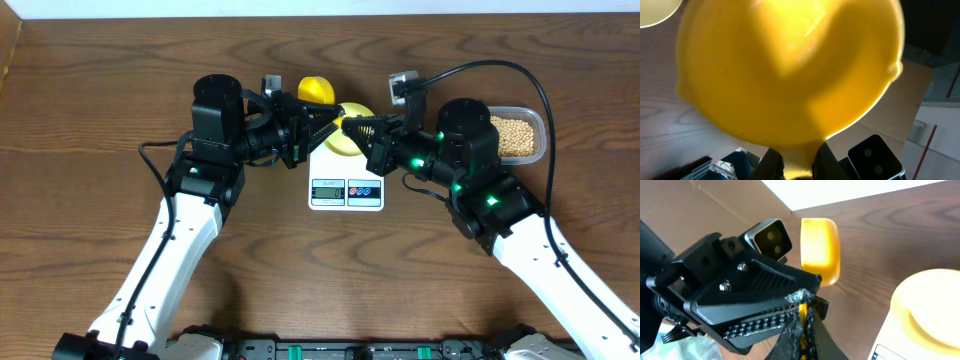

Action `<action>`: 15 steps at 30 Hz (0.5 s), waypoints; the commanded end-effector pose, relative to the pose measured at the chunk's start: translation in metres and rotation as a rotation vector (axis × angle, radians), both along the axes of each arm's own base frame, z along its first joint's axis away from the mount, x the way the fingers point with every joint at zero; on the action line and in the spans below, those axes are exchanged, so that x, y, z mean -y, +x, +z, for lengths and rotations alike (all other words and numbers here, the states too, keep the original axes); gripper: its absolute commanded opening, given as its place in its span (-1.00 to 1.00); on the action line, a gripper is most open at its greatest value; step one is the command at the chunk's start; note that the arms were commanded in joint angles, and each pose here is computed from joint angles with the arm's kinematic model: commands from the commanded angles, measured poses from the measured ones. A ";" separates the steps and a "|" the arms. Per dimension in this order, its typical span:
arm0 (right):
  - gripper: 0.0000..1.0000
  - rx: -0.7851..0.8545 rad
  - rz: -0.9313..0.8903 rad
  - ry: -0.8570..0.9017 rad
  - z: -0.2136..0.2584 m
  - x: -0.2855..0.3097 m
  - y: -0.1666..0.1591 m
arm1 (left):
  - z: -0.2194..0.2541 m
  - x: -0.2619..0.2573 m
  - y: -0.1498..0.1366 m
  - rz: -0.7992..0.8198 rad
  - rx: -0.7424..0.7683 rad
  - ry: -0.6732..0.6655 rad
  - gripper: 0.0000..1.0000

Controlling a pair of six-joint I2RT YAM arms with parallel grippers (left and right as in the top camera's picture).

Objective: Scoop item into bowl and weigh 50g on scale
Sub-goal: 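Grasp the scoop handle with the right gripper and release left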

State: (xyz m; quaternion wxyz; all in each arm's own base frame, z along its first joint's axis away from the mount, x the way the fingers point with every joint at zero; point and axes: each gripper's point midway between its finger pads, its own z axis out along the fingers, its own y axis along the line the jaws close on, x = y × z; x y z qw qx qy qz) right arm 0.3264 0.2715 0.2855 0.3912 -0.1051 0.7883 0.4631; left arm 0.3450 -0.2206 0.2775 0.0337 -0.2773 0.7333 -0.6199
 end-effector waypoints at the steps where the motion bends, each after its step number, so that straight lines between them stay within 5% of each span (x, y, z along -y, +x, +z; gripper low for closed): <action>1: -0.97 0.030 0.024 0.010 0.011 -0.006 -0.004 | 0.013 0.002 -0.003 -0.016 0.039 -0.009 -0.56; 4: -0.97 0.037 0.014 0.011 0.013 -0.006 -0.003 | 0.013 0.002 -0.003 -0.017 0.039 -0.009 0.21; 6: -0.97 0.041 -0.011 0.007 0.013 -0.003 0.001 | 0.013 0.002 -0.003 -0.017 0.039 -0.009 0.48; 9: -0.98 0.035 -0.082 0.001 0.011 0.004 0.011 | 0.013 0.002 -0.003 -0.017 0.039 -0.009 0.68; 15: -0.97 0.035 -0.313 -0.007 0.014 0.036 0.038 | 0.013 0.002 -0.003 -0.020 0.056 -0.002 0.75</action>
